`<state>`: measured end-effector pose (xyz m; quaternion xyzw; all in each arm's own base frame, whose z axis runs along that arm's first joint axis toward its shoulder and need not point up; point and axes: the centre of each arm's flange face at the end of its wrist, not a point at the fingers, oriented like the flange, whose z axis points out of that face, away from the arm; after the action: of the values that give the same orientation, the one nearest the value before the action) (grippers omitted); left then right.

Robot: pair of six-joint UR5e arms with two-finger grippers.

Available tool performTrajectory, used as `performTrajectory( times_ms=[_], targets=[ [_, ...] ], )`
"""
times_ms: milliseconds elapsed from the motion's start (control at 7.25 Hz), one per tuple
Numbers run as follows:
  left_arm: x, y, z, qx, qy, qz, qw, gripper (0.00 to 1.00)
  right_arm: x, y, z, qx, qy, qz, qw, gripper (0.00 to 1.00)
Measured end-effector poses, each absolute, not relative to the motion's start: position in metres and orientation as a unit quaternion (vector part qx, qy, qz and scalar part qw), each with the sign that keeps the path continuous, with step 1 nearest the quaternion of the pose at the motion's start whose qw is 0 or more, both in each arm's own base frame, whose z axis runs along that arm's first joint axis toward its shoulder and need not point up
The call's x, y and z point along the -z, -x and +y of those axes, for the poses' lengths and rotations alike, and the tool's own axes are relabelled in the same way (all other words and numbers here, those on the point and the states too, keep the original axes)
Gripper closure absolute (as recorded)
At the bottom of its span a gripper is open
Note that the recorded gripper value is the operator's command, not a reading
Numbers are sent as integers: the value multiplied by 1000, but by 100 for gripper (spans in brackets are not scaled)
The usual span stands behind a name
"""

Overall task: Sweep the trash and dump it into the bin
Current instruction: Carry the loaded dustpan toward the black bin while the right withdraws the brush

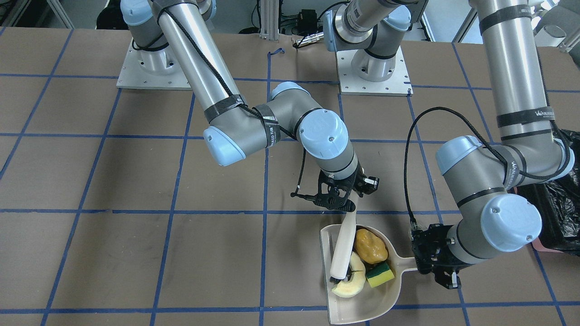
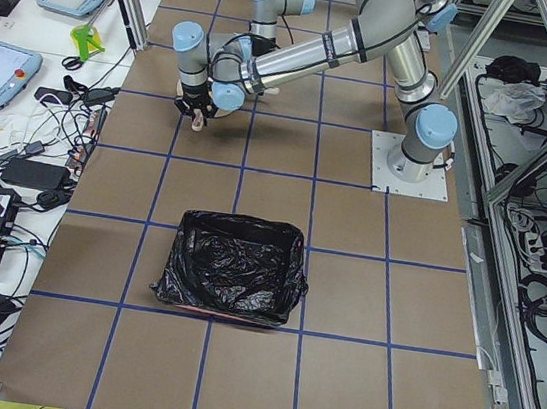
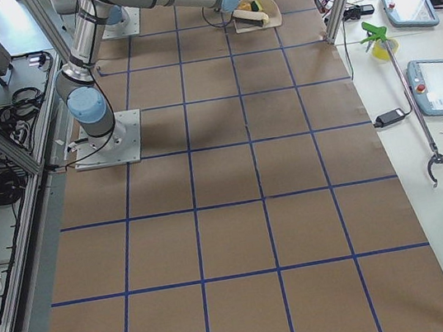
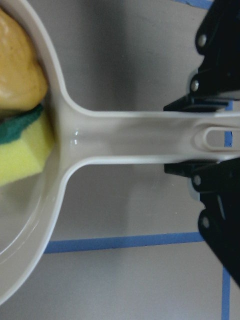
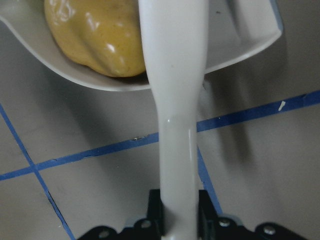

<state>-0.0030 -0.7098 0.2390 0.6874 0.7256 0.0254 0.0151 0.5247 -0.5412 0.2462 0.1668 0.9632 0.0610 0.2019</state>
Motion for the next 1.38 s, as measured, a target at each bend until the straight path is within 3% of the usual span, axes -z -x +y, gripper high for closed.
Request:
performTrajectory(
  times_ms=[552, 966, 1379],
  targets=[
    [-239, 3, -710, -24, -687, 726, 14, 98, -311, -470, -548, -59, -185, 968, 157, 100],
    [-244, -15, -710, 8, -675, 738, -6, 100, -341, -357, -559, -59, -166, 981, 80, 100],
    [-274, -149, -699, 82, -603, 789, -78, 100, -347, -196, -562, -38, -94, 995, 22, 100]
  ],
)
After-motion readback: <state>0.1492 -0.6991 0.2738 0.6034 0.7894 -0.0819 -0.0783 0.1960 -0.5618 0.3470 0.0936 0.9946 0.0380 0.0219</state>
